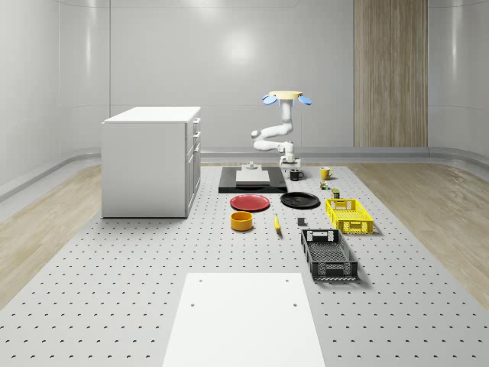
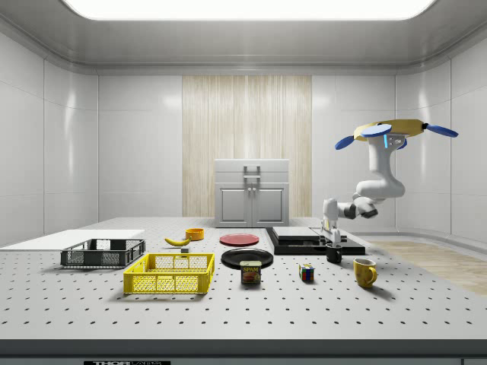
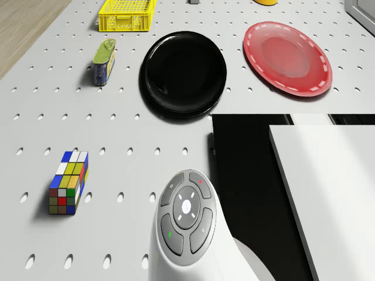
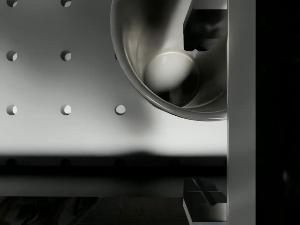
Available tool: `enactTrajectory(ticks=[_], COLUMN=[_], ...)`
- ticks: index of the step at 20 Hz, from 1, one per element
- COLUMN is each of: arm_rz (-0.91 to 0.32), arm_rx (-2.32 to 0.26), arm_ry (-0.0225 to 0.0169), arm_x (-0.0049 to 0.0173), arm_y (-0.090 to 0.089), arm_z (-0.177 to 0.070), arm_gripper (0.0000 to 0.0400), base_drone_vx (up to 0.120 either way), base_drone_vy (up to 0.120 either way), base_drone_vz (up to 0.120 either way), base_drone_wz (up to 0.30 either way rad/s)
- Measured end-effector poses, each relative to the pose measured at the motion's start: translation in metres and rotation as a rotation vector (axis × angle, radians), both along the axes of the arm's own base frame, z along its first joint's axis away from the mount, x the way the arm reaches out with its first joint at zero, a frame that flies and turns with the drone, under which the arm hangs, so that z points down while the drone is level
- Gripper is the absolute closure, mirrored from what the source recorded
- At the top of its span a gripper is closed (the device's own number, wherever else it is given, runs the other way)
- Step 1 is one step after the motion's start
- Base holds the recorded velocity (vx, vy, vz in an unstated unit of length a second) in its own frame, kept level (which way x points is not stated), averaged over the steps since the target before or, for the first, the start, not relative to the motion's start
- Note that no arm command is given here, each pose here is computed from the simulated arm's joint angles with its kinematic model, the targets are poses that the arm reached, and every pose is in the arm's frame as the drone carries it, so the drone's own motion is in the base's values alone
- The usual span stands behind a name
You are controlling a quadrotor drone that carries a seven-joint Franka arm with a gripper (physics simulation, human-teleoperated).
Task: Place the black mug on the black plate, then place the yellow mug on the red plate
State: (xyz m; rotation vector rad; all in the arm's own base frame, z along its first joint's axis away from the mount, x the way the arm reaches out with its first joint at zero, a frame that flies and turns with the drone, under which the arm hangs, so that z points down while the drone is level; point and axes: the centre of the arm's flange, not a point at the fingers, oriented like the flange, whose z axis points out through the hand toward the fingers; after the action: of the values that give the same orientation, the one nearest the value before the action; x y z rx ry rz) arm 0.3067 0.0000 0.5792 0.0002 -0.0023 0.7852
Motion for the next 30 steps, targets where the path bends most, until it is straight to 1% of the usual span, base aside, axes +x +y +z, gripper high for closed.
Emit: enactTrajectory(ticks=[13,16,20,21,22,23,24,25,27,30], arm_rz=[0.0,0.0,0.0,0.0,0.0,0.0,0.0,0.0,0.0,0.0], arm_rx=[0.0,0.0,0.0,0.0,0.0,0.0,0.0,0.0,0.0,0.0], arm_ry=[0.0,0.0,0.0,0.0,0.0,0.0,0.0,0.0,0.0,0.0], arm_x=[0.0001,0.002,0.0032,0.0034,0.0035,0.0036,0.0037,0.0038,0.0038,0.0039], arm_y=[0.0,0.0,0.0,0.0,0.0,0.0,0.0,0.0,0.0,0.0], arm_z=[0.01,0.011,0.011,0.011,0.011,0.011,0.011,0.012,0.012,0.012], arm_gripper=[0.0,0.0,0.0,0.0046,0.0102,0.0146,0.018,0.0206,0.0243,0.0273], base_drone_vx=[0.0,0.0,0.0,0.0,0.0,0.0,0.0,0.0,0.0,0.0], base_drone_vy=[0.0,0.0,0.0,0.0,0.0,0.0,0.0,0.0,0.0,0.0], base_drone_vz=[0.0,0.0,0.0,0.0,0.0,0.0,0.0,0.0,0.0,0.0], base_drone_wz=[0.0,0.0,0.0,0.0,0.0,0.0,0.0,0.0,0.0,0.0])
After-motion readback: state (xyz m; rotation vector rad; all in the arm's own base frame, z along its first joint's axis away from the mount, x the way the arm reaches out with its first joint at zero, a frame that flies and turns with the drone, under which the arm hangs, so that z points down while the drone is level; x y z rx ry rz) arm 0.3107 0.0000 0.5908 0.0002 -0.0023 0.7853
